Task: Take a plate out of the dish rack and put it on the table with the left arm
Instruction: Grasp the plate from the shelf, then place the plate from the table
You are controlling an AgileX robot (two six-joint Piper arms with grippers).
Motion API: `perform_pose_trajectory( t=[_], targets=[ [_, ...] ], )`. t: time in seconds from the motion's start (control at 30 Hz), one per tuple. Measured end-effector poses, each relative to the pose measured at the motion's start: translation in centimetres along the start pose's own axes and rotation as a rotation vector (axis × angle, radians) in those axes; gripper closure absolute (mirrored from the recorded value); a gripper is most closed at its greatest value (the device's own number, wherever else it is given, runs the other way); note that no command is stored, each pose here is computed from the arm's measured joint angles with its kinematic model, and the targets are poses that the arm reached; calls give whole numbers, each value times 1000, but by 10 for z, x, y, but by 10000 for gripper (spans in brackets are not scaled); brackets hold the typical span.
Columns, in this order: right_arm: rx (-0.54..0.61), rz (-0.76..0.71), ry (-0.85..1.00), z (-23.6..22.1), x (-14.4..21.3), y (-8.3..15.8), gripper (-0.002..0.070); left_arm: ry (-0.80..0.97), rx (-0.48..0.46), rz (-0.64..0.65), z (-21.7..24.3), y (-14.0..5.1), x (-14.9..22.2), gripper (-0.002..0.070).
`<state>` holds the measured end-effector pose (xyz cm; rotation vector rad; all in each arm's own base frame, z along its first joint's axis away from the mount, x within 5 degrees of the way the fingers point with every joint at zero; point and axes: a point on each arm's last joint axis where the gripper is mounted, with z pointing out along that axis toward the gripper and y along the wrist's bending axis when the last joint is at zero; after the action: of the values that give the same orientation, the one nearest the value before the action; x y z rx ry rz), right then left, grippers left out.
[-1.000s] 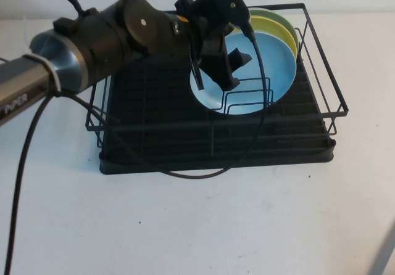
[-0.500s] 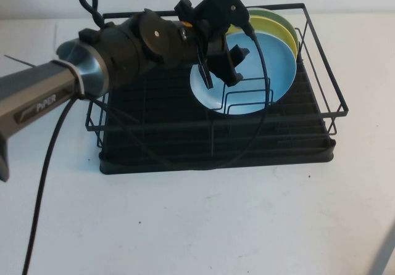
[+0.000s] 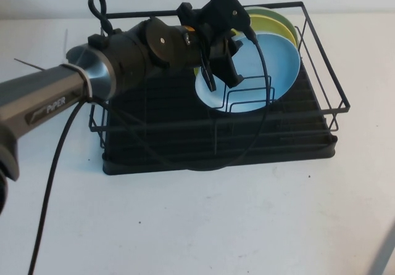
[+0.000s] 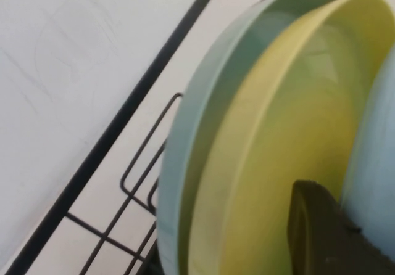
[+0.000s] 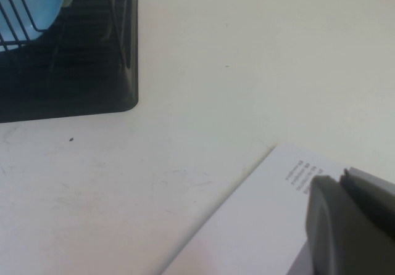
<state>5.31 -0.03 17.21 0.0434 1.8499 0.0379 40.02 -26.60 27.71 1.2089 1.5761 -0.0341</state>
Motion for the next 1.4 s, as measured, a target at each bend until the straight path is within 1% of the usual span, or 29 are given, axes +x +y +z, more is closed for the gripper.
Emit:
perform_pose_trajectory(
  t=[0.13, 0.3, 0.63, 0.67, 0.73, 0.77, 0.87, 0.93, 1.0, 1.1, 1.17, 1.23, 1.33, 1.4],
  targets=[
    [0, 0, 0, 0, 0, 0, 696, -7, -2, 13, -2, 0, -4, 598],
    [0, 0, 0, 0, 0, 0, 696, -37, -24, 39, -16, 8, -16, 608],
    [0, 0, 0, 0, 0, 0, 696, -144, -114, 50, -68, 33, -55, 608],
    [0, 0, 0, 0, 0, 0, 696, -158, -119, 45, -75, 36, -60, 608],
    [0, 0, 0, 0, 0, 0, 696, -185, -96, 17, -93, 38, -70, 608],
    [0, 0, 0, 0, 0, 0, 696, -194, -75, -3, -100, 38, -74, 609],
    [0, 0, 0, 0, 0, 0, 696, -212, 31, -98, -127, 34, -86, 610],
    [0, 0, 0, 0, 0, 0, 696, -200, 126, -179, -145, 30, -91, 610],
    [0, 0, 0, 0, 0, 0, 696, -154, 238, -297, -160, 27, -90, 610],
    [0, 0, 0, 0, 0, 0, 696, -15, 415, -478, -172, 23, -76, 610],
    [0, 0, 0, 0, 0, 0, 696, 75, 514, -556, -176, 22, -62, 610],
    [0, 0, 0, 0, 0, 0, 696, 129, 612, -650, -178, 19, -44, 610],
    [0, 0, 0, 0, 0, 0, 696, 79, 749, -803, -178, 9, -25, 610],
    [0, 0, 0, 0, 0, 0, 696, 39, 827, -902, -175, -7, -11, 610]
  ],
)
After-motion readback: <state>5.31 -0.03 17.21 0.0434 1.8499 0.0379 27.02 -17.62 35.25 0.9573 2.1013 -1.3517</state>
